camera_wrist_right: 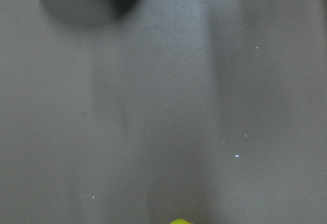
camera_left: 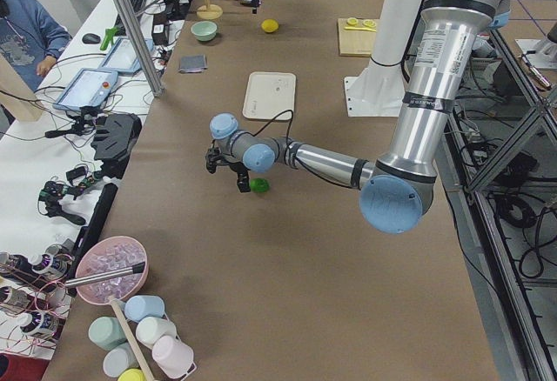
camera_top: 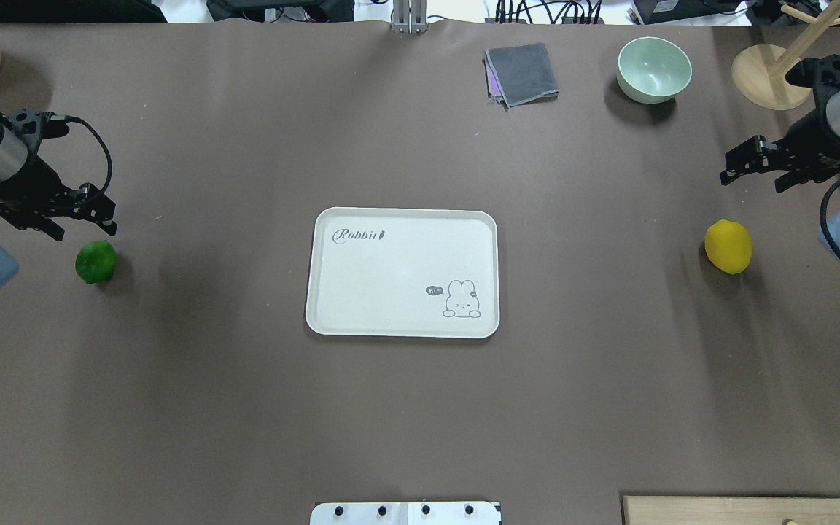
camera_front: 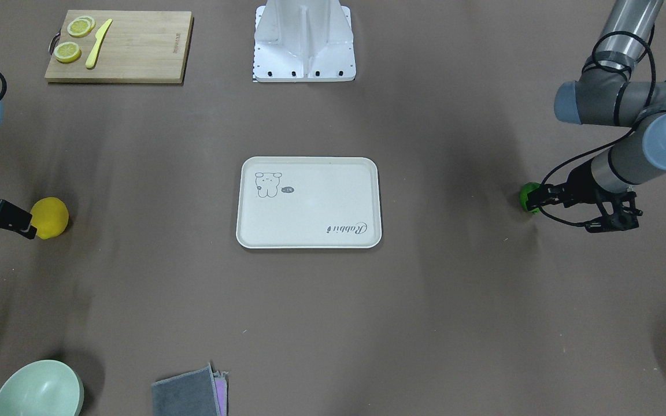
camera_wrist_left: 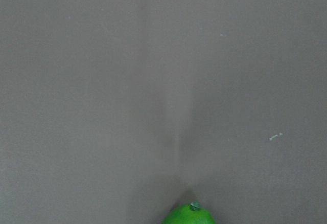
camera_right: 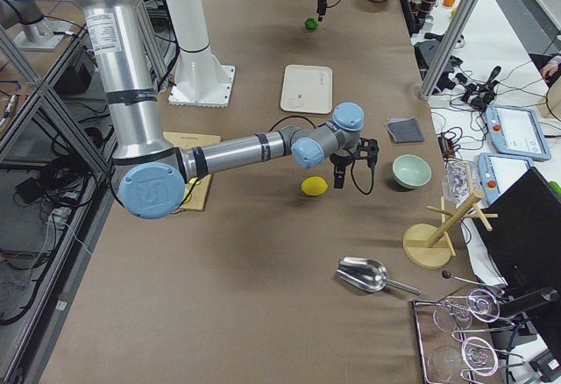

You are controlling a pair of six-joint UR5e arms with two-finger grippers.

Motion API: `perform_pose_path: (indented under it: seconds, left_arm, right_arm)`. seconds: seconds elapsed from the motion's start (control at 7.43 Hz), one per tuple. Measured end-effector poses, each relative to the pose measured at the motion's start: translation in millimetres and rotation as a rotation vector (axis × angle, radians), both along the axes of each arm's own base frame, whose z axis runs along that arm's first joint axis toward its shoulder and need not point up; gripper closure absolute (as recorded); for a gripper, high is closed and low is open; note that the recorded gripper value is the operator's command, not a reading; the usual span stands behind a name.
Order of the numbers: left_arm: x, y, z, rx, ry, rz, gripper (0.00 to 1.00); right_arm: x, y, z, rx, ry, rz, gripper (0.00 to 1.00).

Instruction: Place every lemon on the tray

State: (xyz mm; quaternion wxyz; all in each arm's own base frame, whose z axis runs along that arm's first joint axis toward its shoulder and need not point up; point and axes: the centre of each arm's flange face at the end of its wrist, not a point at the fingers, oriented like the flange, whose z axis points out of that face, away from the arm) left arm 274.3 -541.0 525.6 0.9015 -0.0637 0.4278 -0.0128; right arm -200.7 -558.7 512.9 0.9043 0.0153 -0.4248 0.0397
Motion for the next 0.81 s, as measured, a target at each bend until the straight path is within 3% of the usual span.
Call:
perform_pose_path:
  seconds: [0.4, 0.54, 0.81]
  left_arm:
    - [8, 14, 10, 0.004, 0.016, -0.001, 0.15]
    - [4, 20, 19, 0.005, 0.02, -0.006, 0.25]
    - [2, 29, 26, -0.003, 0.034, -0.029, 0.62]
  right_arm:
    - [-22, 9, 18, 0.024, 0.023, -0.083, 0.0]
    - [-29, 11, 25, 0.017, 0.03, -0.098, 0.0]
    - [-43, 17, 36, 0.006, 0.045, -0.123, 0.0]
